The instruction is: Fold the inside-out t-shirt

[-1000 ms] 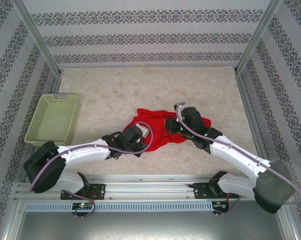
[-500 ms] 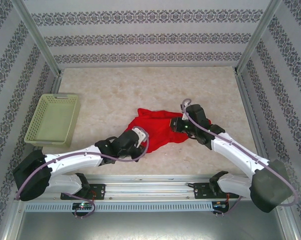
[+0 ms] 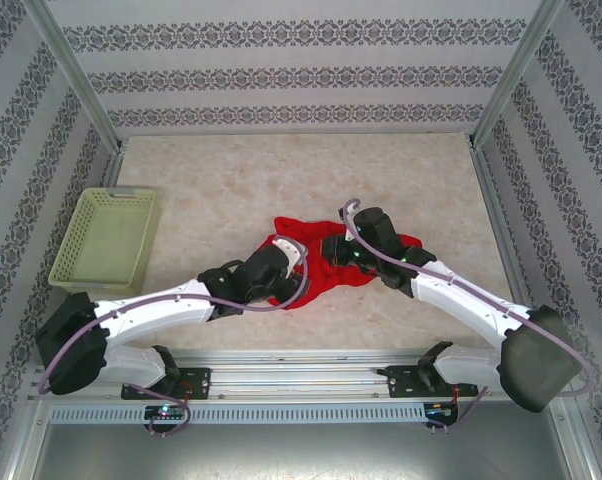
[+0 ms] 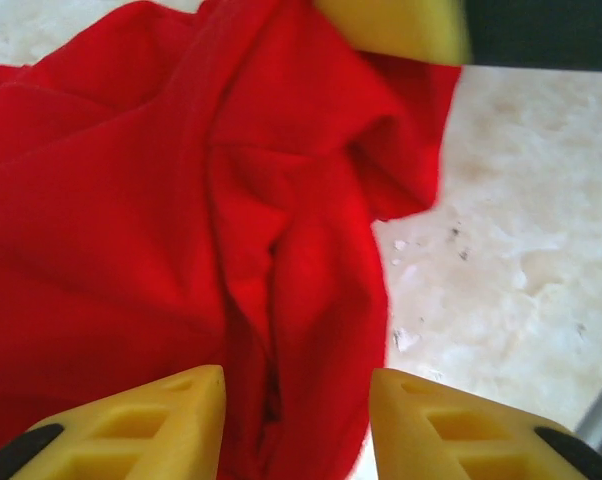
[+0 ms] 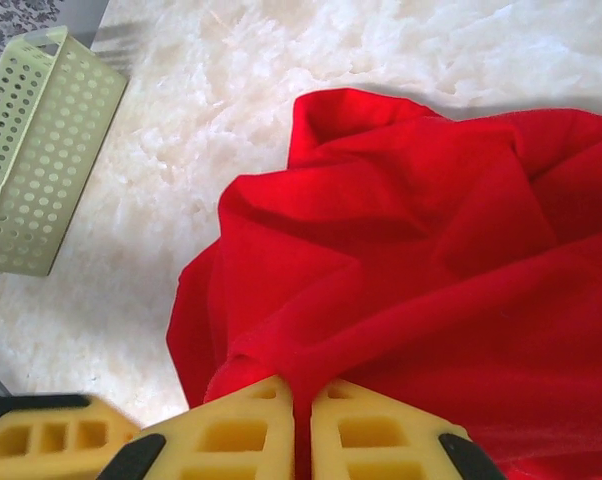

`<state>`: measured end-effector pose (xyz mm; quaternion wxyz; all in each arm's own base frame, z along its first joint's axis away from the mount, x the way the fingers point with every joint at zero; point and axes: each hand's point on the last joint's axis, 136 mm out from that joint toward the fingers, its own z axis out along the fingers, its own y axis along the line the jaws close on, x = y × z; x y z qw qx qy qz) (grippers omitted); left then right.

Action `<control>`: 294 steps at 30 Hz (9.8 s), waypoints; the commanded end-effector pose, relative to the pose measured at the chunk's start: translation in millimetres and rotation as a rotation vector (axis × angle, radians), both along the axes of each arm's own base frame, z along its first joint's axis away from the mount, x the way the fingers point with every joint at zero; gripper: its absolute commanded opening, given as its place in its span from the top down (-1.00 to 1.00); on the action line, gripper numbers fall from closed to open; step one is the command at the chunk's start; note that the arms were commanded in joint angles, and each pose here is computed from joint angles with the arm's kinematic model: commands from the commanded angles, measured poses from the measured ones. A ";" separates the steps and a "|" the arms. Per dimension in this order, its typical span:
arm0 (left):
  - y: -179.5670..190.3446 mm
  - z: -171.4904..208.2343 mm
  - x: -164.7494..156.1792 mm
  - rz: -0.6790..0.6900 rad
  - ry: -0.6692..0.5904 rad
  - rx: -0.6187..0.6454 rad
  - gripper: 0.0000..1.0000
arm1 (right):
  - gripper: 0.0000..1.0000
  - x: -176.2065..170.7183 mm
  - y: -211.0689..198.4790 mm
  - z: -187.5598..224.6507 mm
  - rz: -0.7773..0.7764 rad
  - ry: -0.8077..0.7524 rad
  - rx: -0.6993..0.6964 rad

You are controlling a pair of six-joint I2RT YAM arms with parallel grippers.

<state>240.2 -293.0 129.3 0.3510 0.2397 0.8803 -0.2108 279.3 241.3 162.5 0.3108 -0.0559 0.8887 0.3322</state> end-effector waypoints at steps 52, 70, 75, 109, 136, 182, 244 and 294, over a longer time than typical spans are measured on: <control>28.2 37.5 46.7 0.111 0.021 -0.139 1.00 | 0.33 -23.9 57.1 -43.4 0.106 -0.080 -0.144; 32.1 34.2 45.8 0.119 0.014 -0.139 1.00 | 0.22 20.5 32.4 -93.4 -0.043 -0.028 -0.432; 33.4 33.9 46.8 0.121 0.013 -0.142 1.00 | 0.42 28.3 29.5 -98.1 -0.072 -0.036 -0.472; 24.0 38.0 -2.5 0.011 -0.064 -0.122 0.04 | 1.00 -32.1 54.7 20.6 0.128 -0.161 0.119; 49.3 46.0 30.1 0.202 -0.136 0.021 1.00 | 0.87 -29.7 48.2 -2.2 0.093 -0.179 -0.169; 96.0 94.4 48.5 0.284 -0.015 -0.370 1.00 | 0.11 13.4 -48.0 -18.8 -0.147 -0.042 -0.216; 50.6 1.2 1.1 0.350 0.199 0.084 0.07 | 1.00 5.4 -14.1 -0.3 -0.079 -0.201 -0.444; 139.3 49.4 29.4 0.492 0.270 -0.213 1.00 | 1.00 14.0 -106.2 41.7 -0.308 -0.300 -0.813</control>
